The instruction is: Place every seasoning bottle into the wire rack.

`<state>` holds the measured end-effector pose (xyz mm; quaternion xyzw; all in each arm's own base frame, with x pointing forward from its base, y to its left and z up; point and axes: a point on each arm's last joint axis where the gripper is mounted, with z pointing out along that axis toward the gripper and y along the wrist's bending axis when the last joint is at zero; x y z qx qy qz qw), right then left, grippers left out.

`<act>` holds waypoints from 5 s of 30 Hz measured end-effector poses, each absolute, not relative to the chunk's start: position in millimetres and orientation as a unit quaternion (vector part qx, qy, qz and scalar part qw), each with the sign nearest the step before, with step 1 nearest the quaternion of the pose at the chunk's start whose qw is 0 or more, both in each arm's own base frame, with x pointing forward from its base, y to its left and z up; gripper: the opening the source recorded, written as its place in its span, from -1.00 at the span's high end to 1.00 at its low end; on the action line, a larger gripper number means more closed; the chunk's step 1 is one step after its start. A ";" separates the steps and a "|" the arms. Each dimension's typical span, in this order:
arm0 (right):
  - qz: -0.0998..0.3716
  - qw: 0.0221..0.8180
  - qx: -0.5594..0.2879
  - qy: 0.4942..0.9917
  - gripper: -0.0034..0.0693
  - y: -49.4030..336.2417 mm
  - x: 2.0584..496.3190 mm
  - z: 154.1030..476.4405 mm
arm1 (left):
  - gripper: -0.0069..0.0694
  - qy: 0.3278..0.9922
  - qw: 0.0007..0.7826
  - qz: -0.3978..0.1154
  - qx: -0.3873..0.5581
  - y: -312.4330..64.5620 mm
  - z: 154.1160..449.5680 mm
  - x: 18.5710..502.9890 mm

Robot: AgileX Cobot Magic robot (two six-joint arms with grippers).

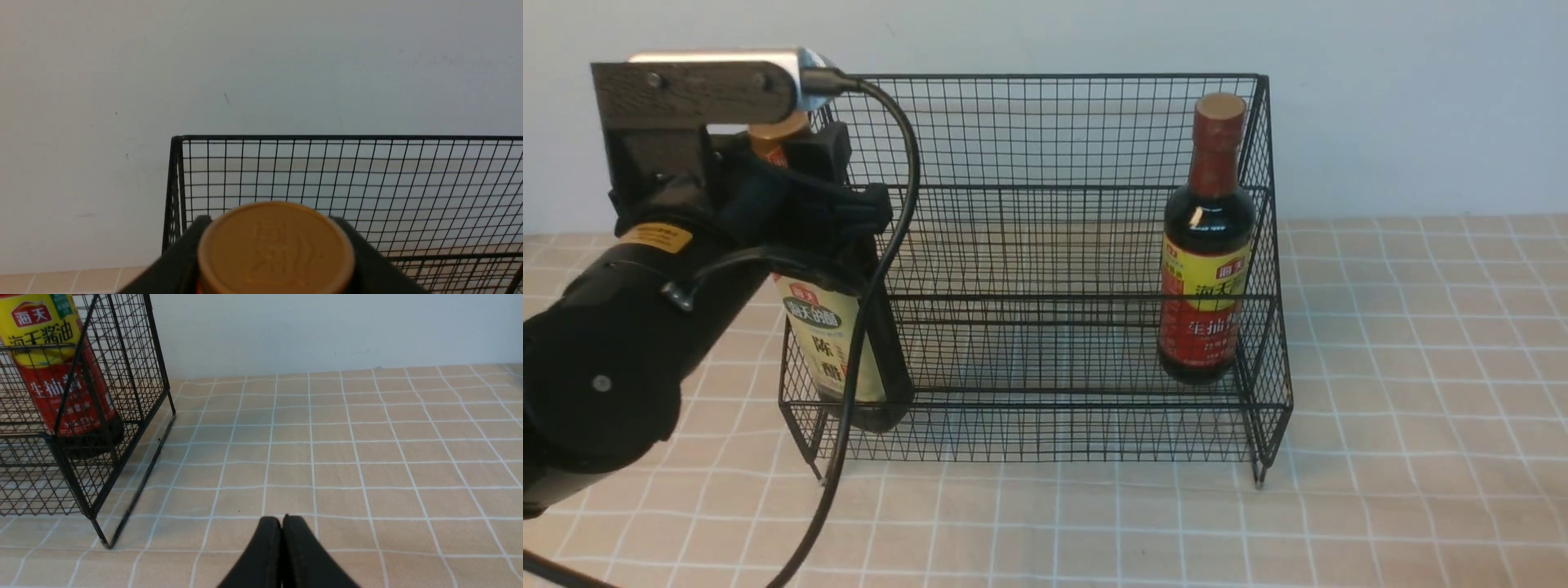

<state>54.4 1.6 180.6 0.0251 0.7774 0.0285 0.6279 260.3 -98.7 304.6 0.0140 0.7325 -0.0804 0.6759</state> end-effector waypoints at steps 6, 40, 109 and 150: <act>0.030 0.628 0.026 0.777 0.94 1.6 54.4 180.6 | 0.02 0.738 0.670 -0.077 0.014 -99.5 300.2 262.8; 0.029 0.628 0.026 0.777 0.94 1.6 54.4 180.6 | 0.33 0.656 0.744 -0.114 0.060 -80.5 385.7 202.7; 0.029 0.628 0.026 0.777 0.94 1.6 54.4 180.6 | 0.84 0.808 0.589 -0.001 0.032 -3.4 182.8 49.9; 0.027 0.628 0.025 0.777 0.94 1.5 54.4 180.7 | 0.84 0.807 0.589 0.006 0.033 -2.5 171.2 52.1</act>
